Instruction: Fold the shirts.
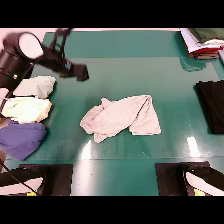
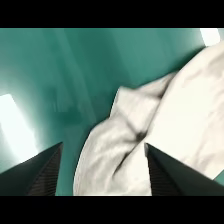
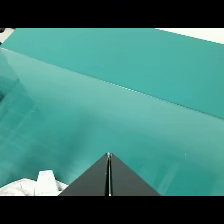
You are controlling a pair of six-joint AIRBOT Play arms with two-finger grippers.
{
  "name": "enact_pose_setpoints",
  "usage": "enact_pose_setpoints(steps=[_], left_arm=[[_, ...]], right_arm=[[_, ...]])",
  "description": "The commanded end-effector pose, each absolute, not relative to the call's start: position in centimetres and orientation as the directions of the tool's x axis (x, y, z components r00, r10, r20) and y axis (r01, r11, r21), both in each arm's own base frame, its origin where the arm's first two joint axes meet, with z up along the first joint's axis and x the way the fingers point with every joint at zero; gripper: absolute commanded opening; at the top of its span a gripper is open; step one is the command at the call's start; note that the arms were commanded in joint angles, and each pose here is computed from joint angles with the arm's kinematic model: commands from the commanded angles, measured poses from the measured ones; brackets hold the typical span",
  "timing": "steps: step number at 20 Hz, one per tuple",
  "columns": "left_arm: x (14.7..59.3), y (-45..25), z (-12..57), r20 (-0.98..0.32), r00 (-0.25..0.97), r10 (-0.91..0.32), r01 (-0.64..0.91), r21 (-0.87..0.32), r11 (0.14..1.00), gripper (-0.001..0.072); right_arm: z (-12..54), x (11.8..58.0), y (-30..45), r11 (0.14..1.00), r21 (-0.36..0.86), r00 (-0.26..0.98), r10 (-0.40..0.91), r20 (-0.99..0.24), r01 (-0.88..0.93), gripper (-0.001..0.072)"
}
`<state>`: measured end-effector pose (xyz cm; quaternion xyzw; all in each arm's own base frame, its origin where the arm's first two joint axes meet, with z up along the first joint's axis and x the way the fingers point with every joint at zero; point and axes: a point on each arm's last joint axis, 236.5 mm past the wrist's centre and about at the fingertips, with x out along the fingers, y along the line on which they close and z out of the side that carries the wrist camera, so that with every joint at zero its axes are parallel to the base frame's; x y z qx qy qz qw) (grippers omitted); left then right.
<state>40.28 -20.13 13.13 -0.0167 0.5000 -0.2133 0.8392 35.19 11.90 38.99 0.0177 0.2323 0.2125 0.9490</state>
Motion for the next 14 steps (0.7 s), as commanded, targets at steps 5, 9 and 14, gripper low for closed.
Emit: enact_pose_setpoints(steps=[5, 9, 14], left_arm=[[35.3, -18.3, -2.9, -0.905, 0.197, -0.378, 0.132, -0.357, 0.925, 0.06], [34.3, -19.5, -6.7, -0.889, 0.164, -0.428, 0.041, -0.427, 0.903, 0.06], [34.1, -21.2, -7.9, -0.867, 0.133, -0.481, 0.018, -0.483, 0.876, 0.06]], right_arm=[[38.8, 35.2, 11.9, 0.909, 0.134, 0.798, 0.412, -0.439, -0.396, 0.0014], [38.8, 35.2, 11.9, 0.909, 0.134, 0.798, 0.412, -0.439, -0.396, 0.0014], [38.8, 35.1, 11.9, 0.908, 0.134, 0.797, 0.413, -0.44, -0.396, 0.0013]])
